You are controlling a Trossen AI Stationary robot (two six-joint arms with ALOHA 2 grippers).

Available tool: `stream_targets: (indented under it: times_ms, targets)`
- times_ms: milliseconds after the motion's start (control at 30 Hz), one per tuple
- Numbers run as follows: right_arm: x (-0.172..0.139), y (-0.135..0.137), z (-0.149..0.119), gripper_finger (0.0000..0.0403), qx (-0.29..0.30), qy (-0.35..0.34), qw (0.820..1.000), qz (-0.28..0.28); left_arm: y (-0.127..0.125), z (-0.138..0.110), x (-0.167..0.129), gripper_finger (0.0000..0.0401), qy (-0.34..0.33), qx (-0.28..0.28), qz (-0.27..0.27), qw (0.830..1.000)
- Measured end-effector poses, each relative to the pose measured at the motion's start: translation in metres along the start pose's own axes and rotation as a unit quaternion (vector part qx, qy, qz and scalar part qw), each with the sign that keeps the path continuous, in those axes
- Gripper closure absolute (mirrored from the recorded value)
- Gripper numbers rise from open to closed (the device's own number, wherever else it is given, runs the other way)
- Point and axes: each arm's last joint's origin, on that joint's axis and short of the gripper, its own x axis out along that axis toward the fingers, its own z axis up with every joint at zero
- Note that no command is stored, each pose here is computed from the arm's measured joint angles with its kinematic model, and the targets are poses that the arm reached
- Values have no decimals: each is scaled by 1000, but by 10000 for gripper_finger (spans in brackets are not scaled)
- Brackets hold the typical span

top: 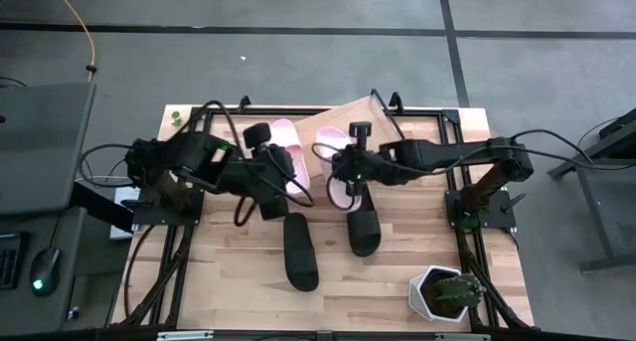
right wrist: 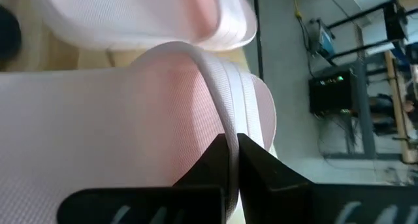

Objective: Pick and place slides into the shelf
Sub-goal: Put the pink slide on the shelf

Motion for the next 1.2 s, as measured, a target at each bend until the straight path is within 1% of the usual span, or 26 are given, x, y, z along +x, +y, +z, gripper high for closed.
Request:
stream_targets:
  times_ms: [133,200,333,533,667,800,900,1067,1200]
  targets:
    - [3,-12,2,402,3,-37,999,23,9,-3,-10,249,-12,-16,-3,1000]
    - [6,-17,3,402,4,-45,999,20,12,-4,-14,249,-16,-20,-5,1000]
    - [12,-27,0,402,1,-43,999,10,15,-5,-18,249,-20,-25,-9,999]
    - [24,-43,-7,403,7,-40,999,22,17,-5,-20,249,-22,-27,-11,999]
    - [32,-56,-12,403,16,-38,999,15,17,-6,-21,249,-23,-28,-11,999]
    - [40,-68,-18,403,31,-53,997,38,17,-6,-21,249,-22,-28,-12,999]
    - [49,-71,-21,403,37,-59,997,39,17,-6,-21,249,-22,-28,-12,999]
    - [69,-65,-30,403,25,-59,997,32,17,-6,-21,249,-22,-27,-12,999]
    - [78,-63,-36,403,25,-57,998,27,17,-6,-21,249,-21,-27,-14,999]
